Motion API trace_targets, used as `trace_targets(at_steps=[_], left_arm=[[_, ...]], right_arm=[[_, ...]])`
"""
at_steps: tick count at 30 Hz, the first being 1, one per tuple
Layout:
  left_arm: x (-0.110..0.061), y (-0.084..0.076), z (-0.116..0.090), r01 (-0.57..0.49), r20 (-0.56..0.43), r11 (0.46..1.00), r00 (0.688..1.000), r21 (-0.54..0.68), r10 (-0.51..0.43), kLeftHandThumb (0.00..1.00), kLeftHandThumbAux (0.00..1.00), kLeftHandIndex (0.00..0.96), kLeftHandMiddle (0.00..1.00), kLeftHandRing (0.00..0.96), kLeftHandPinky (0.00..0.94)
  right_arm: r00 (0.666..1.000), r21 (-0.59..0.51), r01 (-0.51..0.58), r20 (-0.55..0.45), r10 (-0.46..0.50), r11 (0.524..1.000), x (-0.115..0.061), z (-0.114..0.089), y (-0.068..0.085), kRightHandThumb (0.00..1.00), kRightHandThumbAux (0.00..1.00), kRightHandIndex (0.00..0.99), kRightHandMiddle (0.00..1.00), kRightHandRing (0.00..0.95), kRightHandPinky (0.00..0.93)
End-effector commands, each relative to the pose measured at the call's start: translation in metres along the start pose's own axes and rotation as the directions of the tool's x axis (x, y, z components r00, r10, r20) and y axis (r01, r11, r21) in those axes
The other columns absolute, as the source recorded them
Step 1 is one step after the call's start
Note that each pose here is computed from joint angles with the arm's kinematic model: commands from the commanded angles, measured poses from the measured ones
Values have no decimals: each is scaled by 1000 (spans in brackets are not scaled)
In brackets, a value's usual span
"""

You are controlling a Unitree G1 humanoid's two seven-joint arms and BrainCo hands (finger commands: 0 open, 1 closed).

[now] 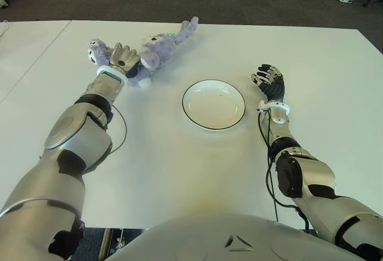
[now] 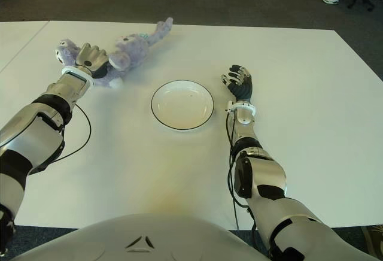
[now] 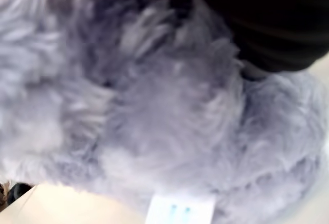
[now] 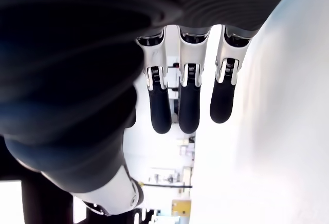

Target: Put the doll into the plate.

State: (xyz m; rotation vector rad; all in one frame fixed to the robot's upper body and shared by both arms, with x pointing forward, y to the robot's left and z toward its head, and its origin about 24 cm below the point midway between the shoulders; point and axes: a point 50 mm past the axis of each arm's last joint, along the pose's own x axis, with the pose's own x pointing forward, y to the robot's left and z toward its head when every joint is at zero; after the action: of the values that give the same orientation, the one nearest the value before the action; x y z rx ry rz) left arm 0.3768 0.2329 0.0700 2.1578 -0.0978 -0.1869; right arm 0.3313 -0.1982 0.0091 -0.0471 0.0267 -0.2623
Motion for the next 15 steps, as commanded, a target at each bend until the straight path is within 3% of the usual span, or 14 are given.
trace_targets(at_steps=[1,12,13,15], left_arm=[[-23,-42,29,152,92,988,985,-30,-149,855,657,423,608,698,677],[-23,-43,28,154,90,988,984,-30,-150,855,657,423,608,698,677],[-19,-37,28,145,45,972,989,-185,-139,855,657,423,608,698,677],[-15,-31,30,131,0,930,990,-343,-139,851,663,412,546,718,717]], right_arm=[[875,-14,26,-482,-29,1000,-84,-105,-10,361,891,258,283,275,277],[875,-14,24,-483,-27,1000,-84,-105,-9,359,891,258,283,275,277],[875,-5,33,-483,-31,999,-84,-105,-9,359,891,258,283,275,277],[874,10,44,-485,-34,999,-84,-105,-8,407,888,270,293,285,288]])
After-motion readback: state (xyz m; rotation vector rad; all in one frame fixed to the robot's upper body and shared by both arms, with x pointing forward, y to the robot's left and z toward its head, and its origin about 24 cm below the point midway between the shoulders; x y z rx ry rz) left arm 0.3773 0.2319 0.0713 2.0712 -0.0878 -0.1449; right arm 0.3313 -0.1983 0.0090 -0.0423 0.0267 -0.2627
